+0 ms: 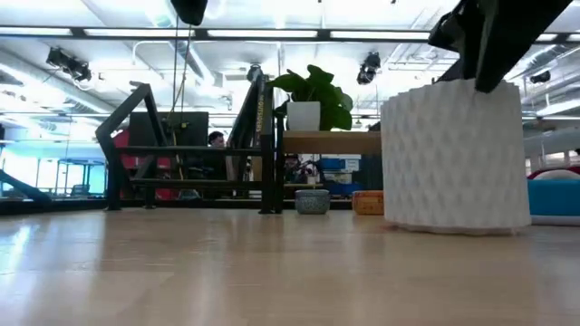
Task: Stock shelves
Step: Remove the green stapler from under the shelf
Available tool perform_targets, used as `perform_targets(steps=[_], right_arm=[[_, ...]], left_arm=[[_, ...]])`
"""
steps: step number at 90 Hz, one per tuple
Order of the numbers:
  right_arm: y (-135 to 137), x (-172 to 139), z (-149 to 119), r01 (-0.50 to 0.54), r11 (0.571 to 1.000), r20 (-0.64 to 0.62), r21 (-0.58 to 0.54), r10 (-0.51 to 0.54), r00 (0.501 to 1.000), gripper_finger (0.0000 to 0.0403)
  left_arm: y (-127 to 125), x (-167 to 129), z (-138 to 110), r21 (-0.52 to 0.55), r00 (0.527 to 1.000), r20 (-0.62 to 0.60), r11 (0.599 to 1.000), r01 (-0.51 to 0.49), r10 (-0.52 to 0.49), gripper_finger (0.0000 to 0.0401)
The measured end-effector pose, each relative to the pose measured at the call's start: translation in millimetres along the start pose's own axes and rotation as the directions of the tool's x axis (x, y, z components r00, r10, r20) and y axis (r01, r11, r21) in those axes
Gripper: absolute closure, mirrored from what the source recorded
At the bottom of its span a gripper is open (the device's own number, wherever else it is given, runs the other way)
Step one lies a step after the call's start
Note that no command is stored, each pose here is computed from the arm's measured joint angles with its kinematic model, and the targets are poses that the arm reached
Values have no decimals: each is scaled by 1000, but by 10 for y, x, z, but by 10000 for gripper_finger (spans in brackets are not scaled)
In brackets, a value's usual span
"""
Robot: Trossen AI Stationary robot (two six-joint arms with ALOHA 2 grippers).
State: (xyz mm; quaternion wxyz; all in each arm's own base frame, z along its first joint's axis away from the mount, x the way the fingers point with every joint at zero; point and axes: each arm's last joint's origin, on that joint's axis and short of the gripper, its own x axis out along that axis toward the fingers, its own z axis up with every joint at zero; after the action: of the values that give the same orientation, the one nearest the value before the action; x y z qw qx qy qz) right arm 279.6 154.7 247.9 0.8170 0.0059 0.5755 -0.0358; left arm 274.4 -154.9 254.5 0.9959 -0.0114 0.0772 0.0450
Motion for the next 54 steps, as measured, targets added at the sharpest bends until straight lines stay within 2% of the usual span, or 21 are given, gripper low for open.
perform_targets(steps=[9, 27, 37, 45, 54], right_arm=[[20, 0, -12, -31, 999, -20, 13, 31, 999, 396], [70, -137, -31, -109, 979, -63, 173, 122, 991, 401], [139, -203, -132, -168, 946, -168, 277, 220, 961, 402], [215, -236, -289, -114, 937, -262, 330, 207, 943, 402], [253, -296, -491, 20, 932, -380, 363, 128, 916, 402]], left_arm=[[0, 0, -1, 1, 1000, -1, 1000, 0, 0, 360], [0, 0, -1, 1, 1000, -1, 1000, 0, 0, 360], [1, 1, -1, 1, 1000, -1, 1000, -1, 1, 360], [1, 1, -1, 1, 1000, -1, 1000, -1, 1, 360], [1, 1, -1, 1, 1000, -1, 1000, -1, 1, 360]])
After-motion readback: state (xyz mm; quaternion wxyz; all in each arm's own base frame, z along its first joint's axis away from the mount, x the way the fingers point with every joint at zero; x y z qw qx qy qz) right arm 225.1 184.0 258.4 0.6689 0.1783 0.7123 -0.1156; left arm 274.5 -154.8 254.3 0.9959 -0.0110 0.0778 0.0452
